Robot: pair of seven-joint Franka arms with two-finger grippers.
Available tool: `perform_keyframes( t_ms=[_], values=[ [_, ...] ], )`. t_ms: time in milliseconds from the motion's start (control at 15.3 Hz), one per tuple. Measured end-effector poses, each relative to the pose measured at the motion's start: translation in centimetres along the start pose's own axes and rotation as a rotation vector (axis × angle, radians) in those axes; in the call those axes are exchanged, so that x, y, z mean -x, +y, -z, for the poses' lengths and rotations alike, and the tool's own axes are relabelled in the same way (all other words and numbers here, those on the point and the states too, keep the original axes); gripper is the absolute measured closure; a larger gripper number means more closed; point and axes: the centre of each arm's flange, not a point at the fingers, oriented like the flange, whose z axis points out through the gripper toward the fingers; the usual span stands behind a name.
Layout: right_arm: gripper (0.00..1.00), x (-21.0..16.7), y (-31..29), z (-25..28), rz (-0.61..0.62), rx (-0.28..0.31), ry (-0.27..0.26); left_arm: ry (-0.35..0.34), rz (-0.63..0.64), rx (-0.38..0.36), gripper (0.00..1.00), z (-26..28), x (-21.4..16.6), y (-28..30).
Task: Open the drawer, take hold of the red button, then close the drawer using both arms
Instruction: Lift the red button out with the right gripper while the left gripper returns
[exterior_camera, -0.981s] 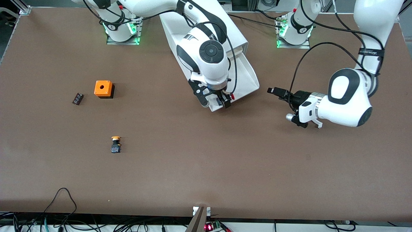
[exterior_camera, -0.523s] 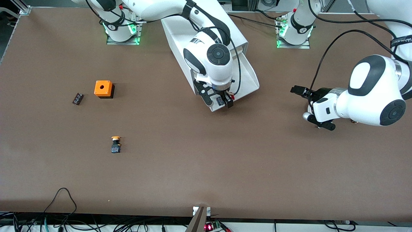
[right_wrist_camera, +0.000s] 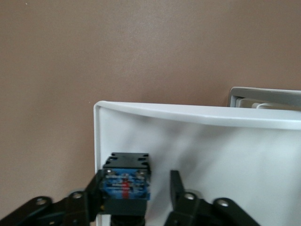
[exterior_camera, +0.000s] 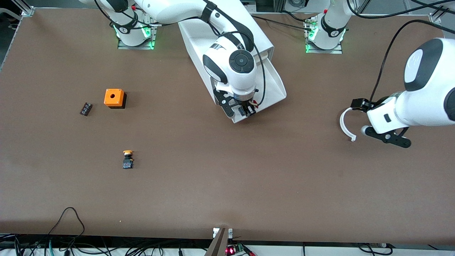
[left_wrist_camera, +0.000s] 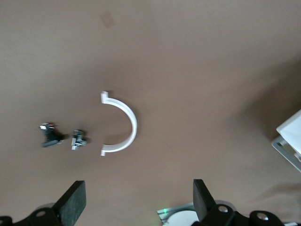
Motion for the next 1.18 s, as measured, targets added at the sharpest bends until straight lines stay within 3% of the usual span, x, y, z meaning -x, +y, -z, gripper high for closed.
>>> perform_keyframes(
  t_ms=[65, 393, 589, 785, 916, 1178],
  values=[
    [0.58, 0.0, 0.0, 0.0, 0.0, -0.002, 0.0, 0.02, 0.005, -0.008, 0.0, 1.0, 0.2, -0.2],
    [0.59, -0.3, -0.4, 0.8, 0.014, -0.02, -0.003, 0.074, 0.043, -0.015, 0.0, 3.1, 0.6, -0.9],
    [0.59, -1.3, -1.0, 2.5, 0.025, -0.035, -0.002, 0.148, 0.191, 0.033, 0.0, 3.5, -0.4, -0.4],
    [0.59, -4.5, -2.0, 5.2, 0.068, -0.026, -0.007, 0.201, 0.346, 0.077, 0.0, 2.5, -2.2, 1.2],
    [0.59, -7.6, -2.4, 7.7, 0.115, -0.019, -0.039, 0.229, 0.426, 0.097, 0.0, 0.7, -4.0, 3.4],
    [0.59, -14.7, -2.9, 12.1, 0.282, -0.009, -0.072, 0.295, 0.574, 0.168, 0.0, -4.9, -7.6, 9.9]
  ],
)
